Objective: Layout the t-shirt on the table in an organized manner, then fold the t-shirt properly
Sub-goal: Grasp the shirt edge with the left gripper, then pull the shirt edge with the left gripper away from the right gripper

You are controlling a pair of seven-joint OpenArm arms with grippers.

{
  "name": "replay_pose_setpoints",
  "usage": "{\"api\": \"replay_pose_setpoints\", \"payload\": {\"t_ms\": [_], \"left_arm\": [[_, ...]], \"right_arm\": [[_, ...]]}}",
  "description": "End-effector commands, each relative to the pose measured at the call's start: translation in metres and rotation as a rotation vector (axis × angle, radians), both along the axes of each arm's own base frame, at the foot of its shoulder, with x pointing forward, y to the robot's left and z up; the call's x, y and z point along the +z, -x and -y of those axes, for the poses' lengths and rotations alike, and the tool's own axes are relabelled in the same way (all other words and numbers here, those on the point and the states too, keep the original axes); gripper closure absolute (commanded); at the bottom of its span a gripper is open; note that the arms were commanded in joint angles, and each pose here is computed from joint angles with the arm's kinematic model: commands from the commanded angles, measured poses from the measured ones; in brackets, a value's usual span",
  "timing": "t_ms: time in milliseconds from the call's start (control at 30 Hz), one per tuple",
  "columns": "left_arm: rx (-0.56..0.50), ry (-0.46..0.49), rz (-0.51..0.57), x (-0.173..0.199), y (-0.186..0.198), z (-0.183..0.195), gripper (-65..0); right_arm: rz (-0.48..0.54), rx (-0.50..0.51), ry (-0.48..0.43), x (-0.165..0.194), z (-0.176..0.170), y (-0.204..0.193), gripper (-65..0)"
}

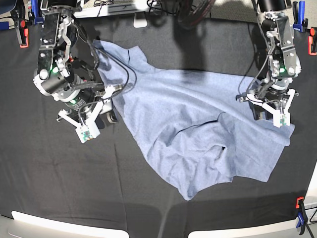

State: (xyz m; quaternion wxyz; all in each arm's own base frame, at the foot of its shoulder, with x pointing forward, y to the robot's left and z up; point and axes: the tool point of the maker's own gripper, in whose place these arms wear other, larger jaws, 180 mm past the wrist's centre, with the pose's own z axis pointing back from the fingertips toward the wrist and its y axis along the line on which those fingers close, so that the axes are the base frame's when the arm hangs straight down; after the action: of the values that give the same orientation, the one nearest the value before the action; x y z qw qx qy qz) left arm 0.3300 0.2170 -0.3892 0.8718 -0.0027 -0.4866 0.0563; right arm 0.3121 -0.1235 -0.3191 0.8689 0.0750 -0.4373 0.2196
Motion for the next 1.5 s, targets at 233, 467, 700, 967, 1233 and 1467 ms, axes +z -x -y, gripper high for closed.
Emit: {"api": "replay_pose_setpoints", "payload": {"t_ms": [233,467,700,967,1233,1467], "left_arm": [[0.008,0.015,0.023,0.005,-0.023,-0.003,-23.0],[0.006,0.02,-0.009,-0.001,-0.021,-0.003,-8.2],[0.027,0.009,-0.037,-0.003,-0.007,-0.008,0.0],[0.225,-0.084,-0.003,0.025,0.049,-0.071,0.0],[0.365,-0.142,-0.099,0.009,0.116,-0.124,0.0],[0.455,-0.183,-0.148,0.008,0.156,-0.156,0.0]], "right_arm": [[0.041,0.006,-0.007,0.012,-0.001,-0.006,-22.6],[0.042,0.006,-0.007,0.012,-0.001,-0.006,-22.6],[0.043,0.006,-0.007,0.013,-0.001,-0.006,-22.6],[0.043,0.006,-0.008,0.013,-0.001,-0.006,-22.6],[0.043,0.006,-0.009,0.013,-0.001,-0.006,-22.6],[0.042,0.006,-0.008,0.013,-0.001,-0.006,-22.6]]}}
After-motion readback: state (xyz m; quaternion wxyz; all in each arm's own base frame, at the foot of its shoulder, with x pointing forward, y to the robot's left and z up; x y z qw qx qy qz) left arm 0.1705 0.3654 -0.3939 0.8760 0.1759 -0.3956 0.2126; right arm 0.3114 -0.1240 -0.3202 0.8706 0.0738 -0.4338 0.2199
